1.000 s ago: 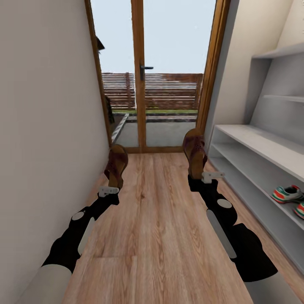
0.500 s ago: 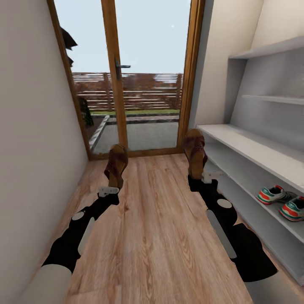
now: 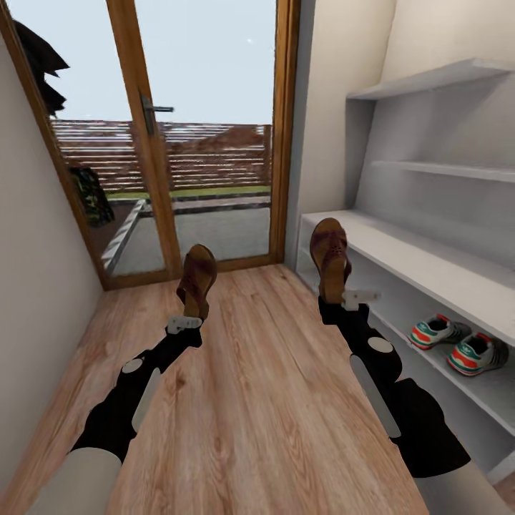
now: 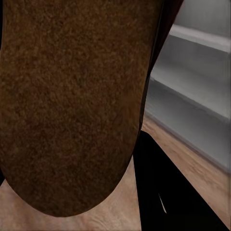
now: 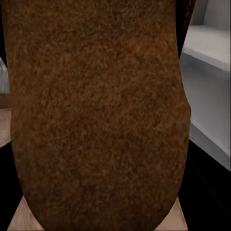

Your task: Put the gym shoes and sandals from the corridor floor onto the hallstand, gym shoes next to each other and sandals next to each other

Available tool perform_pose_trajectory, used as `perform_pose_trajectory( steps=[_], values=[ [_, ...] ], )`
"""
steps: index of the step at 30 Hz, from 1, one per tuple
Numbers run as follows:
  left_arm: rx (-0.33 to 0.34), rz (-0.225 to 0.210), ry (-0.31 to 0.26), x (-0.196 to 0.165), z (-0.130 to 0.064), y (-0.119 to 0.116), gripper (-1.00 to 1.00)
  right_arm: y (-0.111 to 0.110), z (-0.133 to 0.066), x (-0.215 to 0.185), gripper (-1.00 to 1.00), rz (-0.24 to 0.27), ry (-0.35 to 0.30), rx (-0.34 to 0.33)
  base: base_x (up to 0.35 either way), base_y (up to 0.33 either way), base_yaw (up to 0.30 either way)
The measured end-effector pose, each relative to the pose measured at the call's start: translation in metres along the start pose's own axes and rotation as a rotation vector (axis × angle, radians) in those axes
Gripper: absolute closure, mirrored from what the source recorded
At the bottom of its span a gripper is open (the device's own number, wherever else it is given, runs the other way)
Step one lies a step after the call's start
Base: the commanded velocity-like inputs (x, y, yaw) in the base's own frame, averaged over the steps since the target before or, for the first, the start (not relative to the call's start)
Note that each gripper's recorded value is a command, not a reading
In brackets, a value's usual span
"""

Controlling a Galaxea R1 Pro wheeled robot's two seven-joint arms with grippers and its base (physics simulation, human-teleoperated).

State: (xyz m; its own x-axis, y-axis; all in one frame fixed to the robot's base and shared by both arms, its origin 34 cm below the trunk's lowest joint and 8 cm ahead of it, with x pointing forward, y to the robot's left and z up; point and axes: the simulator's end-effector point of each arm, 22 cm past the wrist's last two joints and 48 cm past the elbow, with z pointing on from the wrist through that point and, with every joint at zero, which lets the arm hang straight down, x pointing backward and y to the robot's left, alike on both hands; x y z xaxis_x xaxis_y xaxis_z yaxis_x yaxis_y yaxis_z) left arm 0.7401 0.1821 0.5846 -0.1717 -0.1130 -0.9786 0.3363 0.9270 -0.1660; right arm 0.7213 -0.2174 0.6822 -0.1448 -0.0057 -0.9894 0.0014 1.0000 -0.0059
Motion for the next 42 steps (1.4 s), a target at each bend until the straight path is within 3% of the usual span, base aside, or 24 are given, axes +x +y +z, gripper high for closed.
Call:
perform_pose_trajectory(
  steps=[13, 25, 42],
  values=[
    [0.000, 0.000, -0.001, -0.0002, -0.0001, 0.0001, 1.00, 0.0001, 0.0000, 0.0000, 1.00, 0.000, 0.000, 0.000, 0.348, 0.094, -0.240],
    [0.000, 0.000, -0.001, -0.0002, -0.0001, 0.0002, 1.00, -0.0001, 0.0001, -0.0002, 1.00, -0.002, -0.001, 0.001, 0.348, 0.034, -0.017],
    [0.000, 0.000, 0.000, 0.0000, -0.0001, 0.0002, 1.00, -0.0001, 0.0001, -0.0002, 1.00, -0.002, -0.001, 0.001, 0.319, 0.202, 0.000]
  ],
)
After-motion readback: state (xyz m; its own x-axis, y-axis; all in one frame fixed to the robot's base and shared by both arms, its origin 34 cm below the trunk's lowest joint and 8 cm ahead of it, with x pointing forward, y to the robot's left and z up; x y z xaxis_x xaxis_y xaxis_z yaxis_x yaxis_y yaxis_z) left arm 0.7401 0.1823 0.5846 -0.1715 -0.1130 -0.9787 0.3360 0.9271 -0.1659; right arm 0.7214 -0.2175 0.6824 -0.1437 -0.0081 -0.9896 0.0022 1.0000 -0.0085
